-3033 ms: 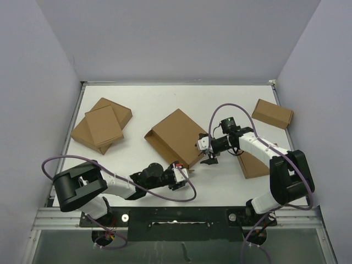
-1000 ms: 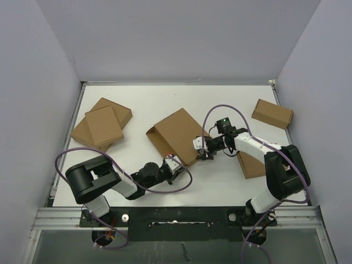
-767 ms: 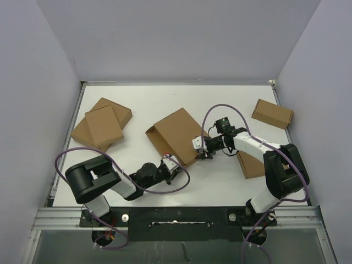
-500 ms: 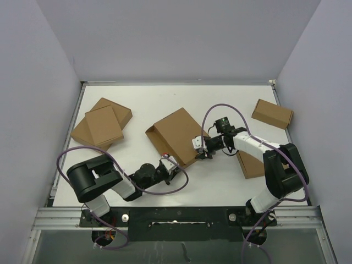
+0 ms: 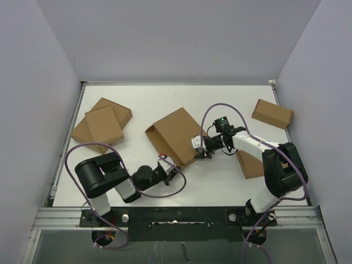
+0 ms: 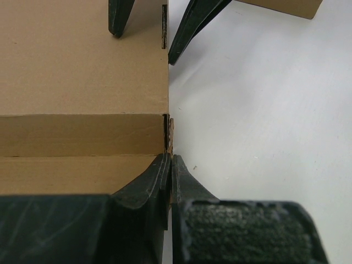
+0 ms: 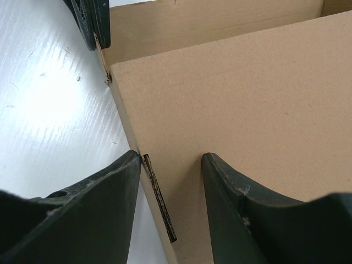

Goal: Fold the paper box

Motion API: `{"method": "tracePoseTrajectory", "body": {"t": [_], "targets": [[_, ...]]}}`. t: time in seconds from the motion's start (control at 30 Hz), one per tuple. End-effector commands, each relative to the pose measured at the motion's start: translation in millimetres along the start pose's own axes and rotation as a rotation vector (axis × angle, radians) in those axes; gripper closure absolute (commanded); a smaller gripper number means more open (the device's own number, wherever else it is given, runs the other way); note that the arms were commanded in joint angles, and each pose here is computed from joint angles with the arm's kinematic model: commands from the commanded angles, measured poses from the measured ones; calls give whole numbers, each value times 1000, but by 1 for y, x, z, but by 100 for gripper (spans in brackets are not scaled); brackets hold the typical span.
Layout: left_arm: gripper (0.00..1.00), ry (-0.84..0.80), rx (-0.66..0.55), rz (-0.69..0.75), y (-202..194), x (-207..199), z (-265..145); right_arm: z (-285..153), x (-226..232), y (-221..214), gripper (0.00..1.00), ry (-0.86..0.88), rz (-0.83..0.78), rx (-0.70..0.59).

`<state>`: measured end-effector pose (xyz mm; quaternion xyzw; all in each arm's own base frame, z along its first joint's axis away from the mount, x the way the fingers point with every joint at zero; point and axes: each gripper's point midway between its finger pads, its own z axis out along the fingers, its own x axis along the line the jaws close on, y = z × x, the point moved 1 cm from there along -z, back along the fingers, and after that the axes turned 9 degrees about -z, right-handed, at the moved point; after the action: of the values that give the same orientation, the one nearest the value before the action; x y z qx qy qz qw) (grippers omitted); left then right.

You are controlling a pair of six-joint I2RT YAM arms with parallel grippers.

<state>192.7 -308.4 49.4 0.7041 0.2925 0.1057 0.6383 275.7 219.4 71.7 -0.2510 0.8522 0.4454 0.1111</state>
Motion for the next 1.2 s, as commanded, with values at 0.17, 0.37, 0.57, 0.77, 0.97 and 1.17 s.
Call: {"method": "tracePoseTrajectory", "body": {"t": [0.17, 0.37, 0.57, 0.77, 0.97, 1.17], "targets": [[100, 15, -81, -30, 13, 2, -2, 2, 14, -26, 54, 47, 74, 112], [100, 30, -87, -31, 15, 4, -4, 3, 14, -27, 54, 50, 78, 119], [100, 33, -91, -29, 16, 5, -5, 4, 14, -29, 54, 53, 81, 127], [100, 42, -96, -34, 17, 6, -8, 4, 15, -30, 55, 58, 83, 132], [100, 43, -103, -33, 20, 6, -10, 5, 16, -31, 55, 62, 84, 134], [100, 58, -110, -35, 21, 8, -12, 5, 16, -31, 55, 63, 86, 136]]}}
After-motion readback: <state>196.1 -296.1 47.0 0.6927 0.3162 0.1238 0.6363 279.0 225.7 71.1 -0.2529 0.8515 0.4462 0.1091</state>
